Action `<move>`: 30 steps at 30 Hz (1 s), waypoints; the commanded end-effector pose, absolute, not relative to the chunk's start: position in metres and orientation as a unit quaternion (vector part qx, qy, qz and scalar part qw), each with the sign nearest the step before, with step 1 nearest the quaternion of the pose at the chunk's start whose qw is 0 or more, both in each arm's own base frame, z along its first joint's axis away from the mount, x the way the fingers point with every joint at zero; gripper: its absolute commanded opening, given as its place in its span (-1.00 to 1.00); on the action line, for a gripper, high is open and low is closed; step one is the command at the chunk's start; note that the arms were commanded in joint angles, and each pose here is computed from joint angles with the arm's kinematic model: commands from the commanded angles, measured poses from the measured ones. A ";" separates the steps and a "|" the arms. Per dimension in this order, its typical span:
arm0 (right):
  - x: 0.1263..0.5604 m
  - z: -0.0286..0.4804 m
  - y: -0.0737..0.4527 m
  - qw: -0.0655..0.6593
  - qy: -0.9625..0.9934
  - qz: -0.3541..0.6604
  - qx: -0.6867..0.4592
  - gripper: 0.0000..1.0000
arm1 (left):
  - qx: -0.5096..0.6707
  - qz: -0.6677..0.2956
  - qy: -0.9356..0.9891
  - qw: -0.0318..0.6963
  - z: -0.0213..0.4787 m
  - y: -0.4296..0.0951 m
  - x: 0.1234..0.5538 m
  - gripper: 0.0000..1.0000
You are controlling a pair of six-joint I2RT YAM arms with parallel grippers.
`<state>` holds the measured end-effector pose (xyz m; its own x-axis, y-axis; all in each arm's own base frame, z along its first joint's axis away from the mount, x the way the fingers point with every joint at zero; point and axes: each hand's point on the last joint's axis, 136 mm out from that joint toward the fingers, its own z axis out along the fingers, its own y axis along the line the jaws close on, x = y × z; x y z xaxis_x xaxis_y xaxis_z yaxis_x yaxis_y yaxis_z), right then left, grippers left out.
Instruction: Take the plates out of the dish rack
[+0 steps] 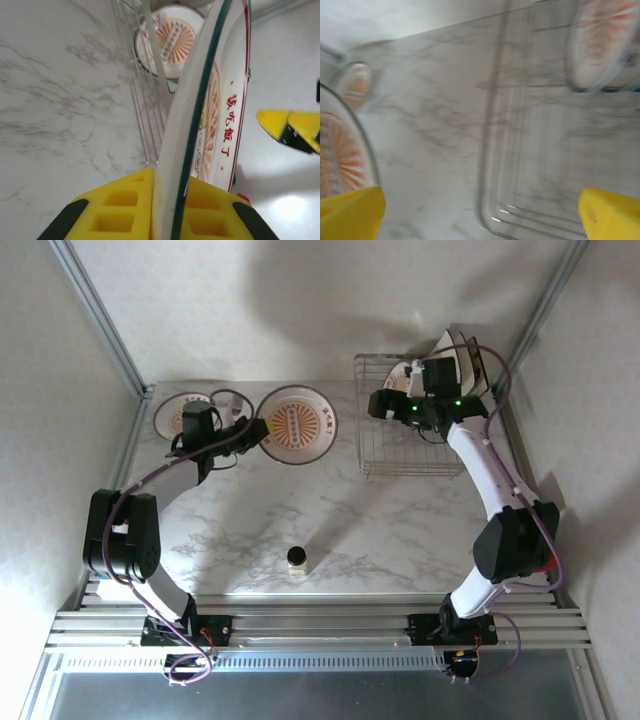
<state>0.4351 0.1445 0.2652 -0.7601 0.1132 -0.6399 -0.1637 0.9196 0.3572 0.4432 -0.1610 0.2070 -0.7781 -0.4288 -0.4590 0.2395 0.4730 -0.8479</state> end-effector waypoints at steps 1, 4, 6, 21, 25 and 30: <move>0.401 0.243 0.066 0.292 0.956 0.021 0.003 0.98 | -0.062 -0.512 0.761 0.394 0.246 -0.139 0.452 -1.00; 0.387 0.238 0.038 0.267 0.963 -0.011 0.017 0.98 | -0.092 -0.501 0.754 0.415 0.249 -0.120 0.457 -1.00; 0.380 0.236 0.029 0.262 0.965 -0.013 0.018 0.98 | -0.110 -0.496 0.746 0.432 0.253 -0.107 0.458 -1.00; 0.370 0.215 0.001 0.235 0.970 -0.032 0.042 0.98 | -0.392 -0.335 0.635 0.575 0.256 0.044 0.448 -1.00; 0.371 0.211 0.004 0.235 0.971 -0.024 0.040 0.98 | -0.468 -0.310 0.588 0.582 0.239 0.076 0.439 -1.00; 0.373 0.210 0.006 0.234 0.971 -0.020 0.038 0.98 | -0.523 -0.288 0.555 0.580 0.216 0.098 0.440 -1.00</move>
